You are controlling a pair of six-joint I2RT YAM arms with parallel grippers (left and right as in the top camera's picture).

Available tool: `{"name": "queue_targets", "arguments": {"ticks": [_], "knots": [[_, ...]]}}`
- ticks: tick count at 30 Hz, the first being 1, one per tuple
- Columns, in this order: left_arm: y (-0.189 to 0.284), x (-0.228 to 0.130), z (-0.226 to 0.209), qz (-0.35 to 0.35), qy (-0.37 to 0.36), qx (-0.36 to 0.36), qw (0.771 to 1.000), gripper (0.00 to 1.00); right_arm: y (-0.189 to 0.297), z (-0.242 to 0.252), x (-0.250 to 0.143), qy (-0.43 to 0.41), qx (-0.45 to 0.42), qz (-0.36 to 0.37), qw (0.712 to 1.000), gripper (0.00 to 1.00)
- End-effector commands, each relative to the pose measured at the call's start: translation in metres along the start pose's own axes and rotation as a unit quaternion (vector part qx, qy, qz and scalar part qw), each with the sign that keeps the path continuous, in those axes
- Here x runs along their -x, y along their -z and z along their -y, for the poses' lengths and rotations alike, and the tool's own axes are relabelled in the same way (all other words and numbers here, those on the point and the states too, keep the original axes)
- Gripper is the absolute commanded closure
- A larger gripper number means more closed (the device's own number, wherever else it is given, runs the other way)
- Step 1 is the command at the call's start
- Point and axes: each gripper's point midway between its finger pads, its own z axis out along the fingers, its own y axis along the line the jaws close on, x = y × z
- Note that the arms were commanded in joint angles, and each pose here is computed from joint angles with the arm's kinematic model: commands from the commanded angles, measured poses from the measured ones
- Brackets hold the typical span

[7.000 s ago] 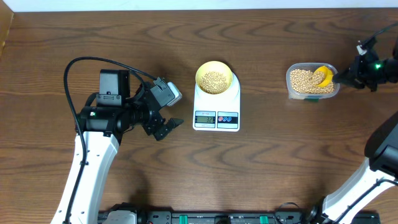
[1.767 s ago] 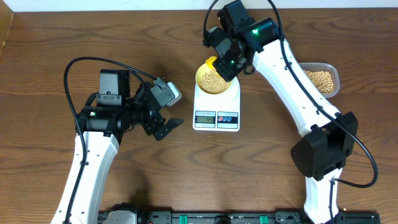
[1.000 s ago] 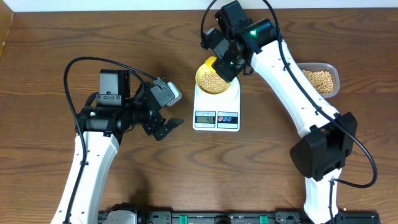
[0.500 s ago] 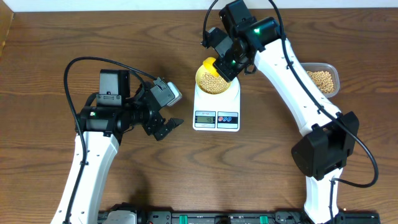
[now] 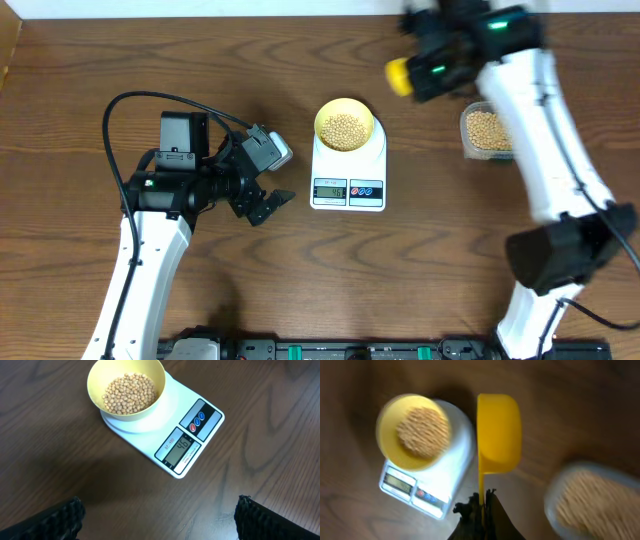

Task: Scoop item into bowl and weigh 50g on scale
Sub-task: 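Move the scoop with the right gripper back over the soybean tub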

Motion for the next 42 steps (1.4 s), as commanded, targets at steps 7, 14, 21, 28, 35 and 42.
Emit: {"name": "queue_targets", "arguments": {"ticks": [7, 14, 21, 28, 35, 42], "knots": [[-0.001, -0.002, -0.002, -0.004, -0.005, 0.002, 1.000, 0.03, 0.038, 0.094, -0.047, -0.144, -0.028, -0.036, 0.989, 0.99], [-0.001, -0.002, -0.002, -0.004, -0.005, 0.002, 1.000, 0.02, 0.046, 0.135, -0.072, -0.170, -0.046, -0.053, 0.983, 0.99], [-0.001, -0.002, -0.002, -0.004, -0.005, 0.002, 1.000, 0.02, 0.028, 0.150, -0.081, -0.167, -0.065, -0.085, 0.980, 0.99], [-0.001, -0.002, -0.002, -0.004, -0.005, 0.002, 1.000, 0.02, -0.003, 0.150, -0.089, -0.166, -0.053, -0.131, 0.976, 0.99], [-0.001, -0.002, -0.002, -0.004, -0.005, 0.002, 1.000, 0.02, -0.026, 0.144, -0.102, -0.164, -0.041, -0.182, 0.969, 0.99], [-0.001, -0.002, -0.002, -0.004, -0.005, 0.002, 1.000, 0.02, -0.039, 0.142, -0.102, -0.158, -0.037, -0.190, 0.968, 0.99]]}}
